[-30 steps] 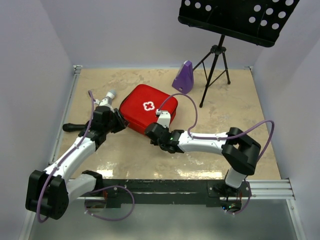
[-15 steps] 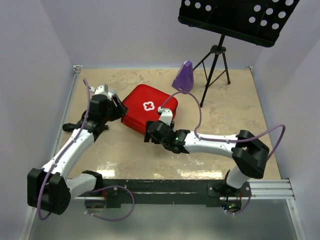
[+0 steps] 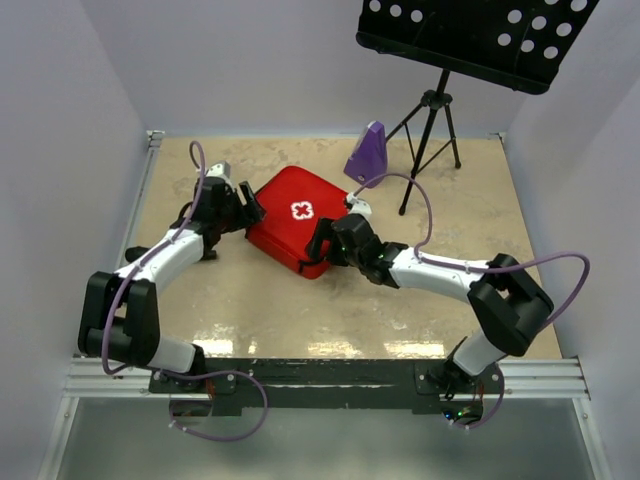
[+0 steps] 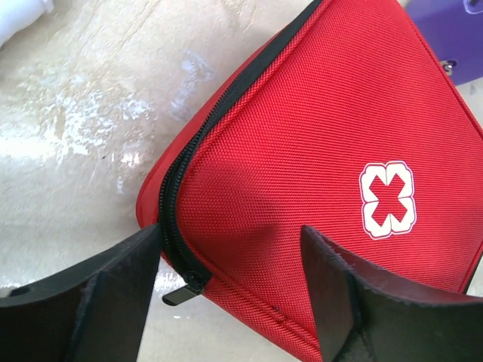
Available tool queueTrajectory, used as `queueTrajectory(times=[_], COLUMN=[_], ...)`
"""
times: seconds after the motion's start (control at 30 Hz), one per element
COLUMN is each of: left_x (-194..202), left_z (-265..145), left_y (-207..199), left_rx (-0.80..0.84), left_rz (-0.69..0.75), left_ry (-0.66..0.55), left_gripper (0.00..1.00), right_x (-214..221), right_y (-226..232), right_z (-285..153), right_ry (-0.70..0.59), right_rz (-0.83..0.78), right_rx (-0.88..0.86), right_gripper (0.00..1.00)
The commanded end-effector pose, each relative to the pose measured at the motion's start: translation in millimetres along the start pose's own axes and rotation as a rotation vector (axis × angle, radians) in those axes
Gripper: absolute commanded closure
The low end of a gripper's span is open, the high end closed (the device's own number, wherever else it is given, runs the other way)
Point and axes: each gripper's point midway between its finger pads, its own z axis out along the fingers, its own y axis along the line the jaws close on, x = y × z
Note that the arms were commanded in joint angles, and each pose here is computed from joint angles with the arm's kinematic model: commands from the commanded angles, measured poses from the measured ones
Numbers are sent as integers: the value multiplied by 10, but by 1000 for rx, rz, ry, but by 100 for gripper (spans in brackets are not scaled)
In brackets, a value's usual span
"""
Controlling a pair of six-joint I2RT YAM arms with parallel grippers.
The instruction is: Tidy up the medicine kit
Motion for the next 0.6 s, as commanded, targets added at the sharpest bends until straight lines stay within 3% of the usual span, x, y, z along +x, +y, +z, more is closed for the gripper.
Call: queueTrajectory(times=[0.0,0.3,0.4,0.57], left_x=[332,666,779,840], left_z=[-20,-344,-474,-733], left_y=[-105,-135,-135,-133], left_rx=[116,200,212,210], left_rz=[20,-2,-19,-31], left_ry=[87,81,81,73], left_gripper=[27,72,77,78], right_x=[-147,-219,-243,-222], right_y=[312,187,185,160], right_z=[50,92,95,128], right_ry=[-6,-21,-24,11], right_rz=[-44,-92,-151,-291], right_rx=[-112,-89,-89,-77], right_gripper=[5,8,11,18])
